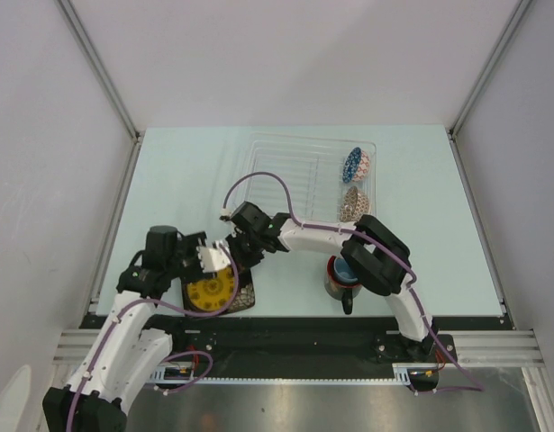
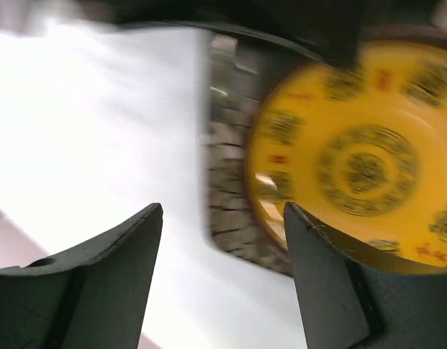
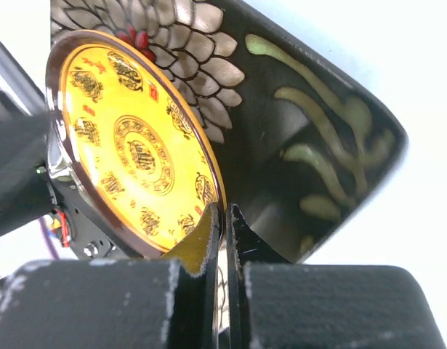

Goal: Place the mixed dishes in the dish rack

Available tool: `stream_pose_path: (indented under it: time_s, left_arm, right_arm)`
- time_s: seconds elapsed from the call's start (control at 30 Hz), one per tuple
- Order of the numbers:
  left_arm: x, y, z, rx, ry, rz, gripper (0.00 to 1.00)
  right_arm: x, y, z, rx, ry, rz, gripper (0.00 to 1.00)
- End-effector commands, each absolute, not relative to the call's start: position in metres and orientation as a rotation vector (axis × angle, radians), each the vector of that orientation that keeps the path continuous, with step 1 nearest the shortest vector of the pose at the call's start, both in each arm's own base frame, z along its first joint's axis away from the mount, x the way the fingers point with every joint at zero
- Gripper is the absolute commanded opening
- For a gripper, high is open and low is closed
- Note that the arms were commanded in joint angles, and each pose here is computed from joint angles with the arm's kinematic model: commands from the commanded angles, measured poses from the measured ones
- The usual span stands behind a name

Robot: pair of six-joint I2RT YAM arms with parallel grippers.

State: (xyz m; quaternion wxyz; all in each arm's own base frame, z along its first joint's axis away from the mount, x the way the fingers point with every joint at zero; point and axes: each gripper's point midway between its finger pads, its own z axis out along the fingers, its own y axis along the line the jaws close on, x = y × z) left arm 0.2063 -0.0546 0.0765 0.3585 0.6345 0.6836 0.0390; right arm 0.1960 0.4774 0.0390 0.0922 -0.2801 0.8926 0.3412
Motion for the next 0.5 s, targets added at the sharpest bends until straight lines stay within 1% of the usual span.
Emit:
stream_pose_path:
  time_s: [0.0,0.03,0.13,0.23,0.27,0.33,0.47]
  left_arm:
    - [0.257,-0.067,0.179,1.256,1.666,0.104,0.73]
    - [0.265,-0.067,0.202,1.195,1.640,0.116,0.73]
    - [0.277,-0.063,0.243,1.032,1.608,0.077,0.73]
    - [0.285,-0.058,0.270,0.910,1.592,0.041,0.73]
    - [0.285,-0.060,0.275,0.885,1.586,0.007,0.73]
    - [0.288,-0.052,0.283,0.838,1.590,0.018,0.73]
    - [0.291,-0.052,0.283,0.806,1.603,-0.003,0.73]
  right_arm:
    - [0.201,0.463,0.083,-0.914,2.499,0.828,0.00]
    - [0.203,0.461,0.089,-0.912,2.484,0.813,0.00]
    - [0.210,0.456,0.109,-0.911,2.430,0.774,0.00]
    - [0.215,0.446,0.123,-0.903,2.422,0.726,0.00]
    - [0.217,0.443,0.127,-0.897,2.414,0.709,0.00]
    - [0.223,0.435,0.139,-0.892,2.388,0.673,0.00]
    - [0.238,0.419,0.172,-0.861,2.326,0.634,0.00]
